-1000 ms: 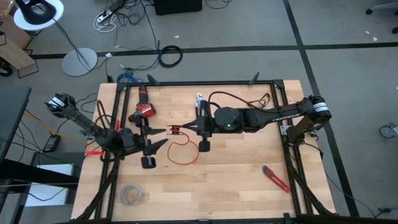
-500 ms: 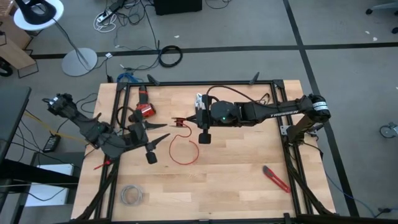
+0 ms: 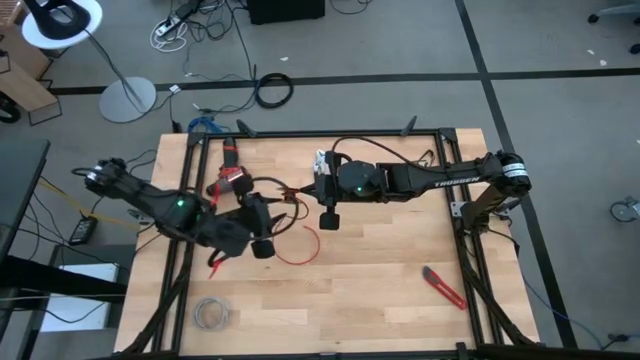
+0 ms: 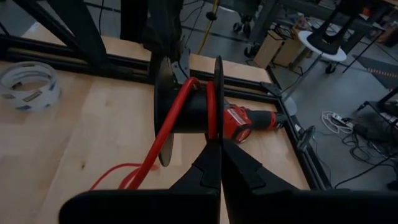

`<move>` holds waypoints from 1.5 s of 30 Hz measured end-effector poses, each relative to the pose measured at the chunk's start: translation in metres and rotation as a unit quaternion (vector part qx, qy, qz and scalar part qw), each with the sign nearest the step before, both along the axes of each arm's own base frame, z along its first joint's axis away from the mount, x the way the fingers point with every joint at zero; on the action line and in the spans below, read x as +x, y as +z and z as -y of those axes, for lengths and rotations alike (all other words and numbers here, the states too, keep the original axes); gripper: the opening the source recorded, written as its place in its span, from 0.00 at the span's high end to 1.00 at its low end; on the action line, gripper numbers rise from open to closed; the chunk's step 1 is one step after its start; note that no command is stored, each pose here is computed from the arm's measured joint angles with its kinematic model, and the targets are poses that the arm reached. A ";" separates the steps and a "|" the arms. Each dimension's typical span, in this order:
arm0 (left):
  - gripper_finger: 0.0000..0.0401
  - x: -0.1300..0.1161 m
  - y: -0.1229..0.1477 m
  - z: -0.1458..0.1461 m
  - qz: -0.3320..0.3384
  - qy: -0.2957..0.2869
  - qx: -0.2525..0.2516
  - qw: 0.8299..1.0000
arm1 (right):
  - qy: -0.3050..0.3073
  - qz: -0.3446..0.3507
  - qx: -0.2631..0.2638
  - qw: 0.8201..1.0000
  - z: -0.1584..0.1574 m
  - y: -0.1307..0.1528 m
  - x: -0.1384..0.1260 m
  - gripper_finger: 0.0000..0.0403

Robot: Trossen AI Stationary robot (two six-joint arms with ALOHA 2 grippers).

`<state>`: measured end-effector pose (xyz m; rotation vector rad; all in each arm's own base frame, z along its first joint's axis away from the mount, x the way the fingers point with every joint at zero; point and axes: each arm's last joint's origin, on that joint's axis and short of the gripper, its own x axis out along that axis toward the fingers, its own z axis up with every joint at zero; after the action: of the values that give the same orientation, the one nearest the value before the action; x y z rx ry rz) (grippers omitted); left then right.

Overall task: Coil cords
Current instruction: Coil the red wire onto the black spool

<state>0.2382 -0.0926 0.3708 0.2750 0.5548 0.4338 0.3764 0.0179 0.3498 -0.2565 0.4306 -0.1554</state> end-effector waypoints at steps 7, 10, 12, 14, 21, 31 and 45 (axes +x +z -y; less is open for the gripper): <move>0.60 0.013 0.002 -0.002 -0.029 -0.003 0.006 1.000 | 0.000 -0.007 0.004 1.000 0.000 -0.001 -0.001 1.00; 0.63 0.018 -0.002 -0.004 -0.045 -0.003 0.005 0.999 | 0.001 -0.008 0.004 1.000 0.000 -0.001 -0.001 1.00; 0.65 0.020 -0.004 -0.006 -0.050 -0.004 0.001 0.999 | 0.002 -0.008 0.004 1.000 0.000 -0.001 -0.001 1.00; 0.69 0.020 -0.004 -0.006 -0.053 -0.009 -0.005 0.999 | 0.002 -0.008 0.004 1.000 0.000 -0.001 -0.001 1.00; 0.82 0.021 -0.004 -0.007 -0.055 -0.011 -0.006 0.998 | 0.003 -0.008 0.004 1.000 0.000 -0.001 -0.001 1.00; 0.99 0.019 -0.006 -0.009 -0.068 -0.008 0.001 0.998 | 0.007 0.010 -0.005 1.000 -0.001 0.002 0.001 1.00; 1.00 0.019 -0.006 -0.007 -0.073 -0.035 -0.028 0.996 | 0.055 0.035 -0.027 0.997 -0.017 0.007 0.002 0.93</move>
<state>0.2570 -0.0853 0.3651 0.2730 0.6974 0.3319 0.3787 0.0345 0.3572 -0.3271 0.3410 -0.0675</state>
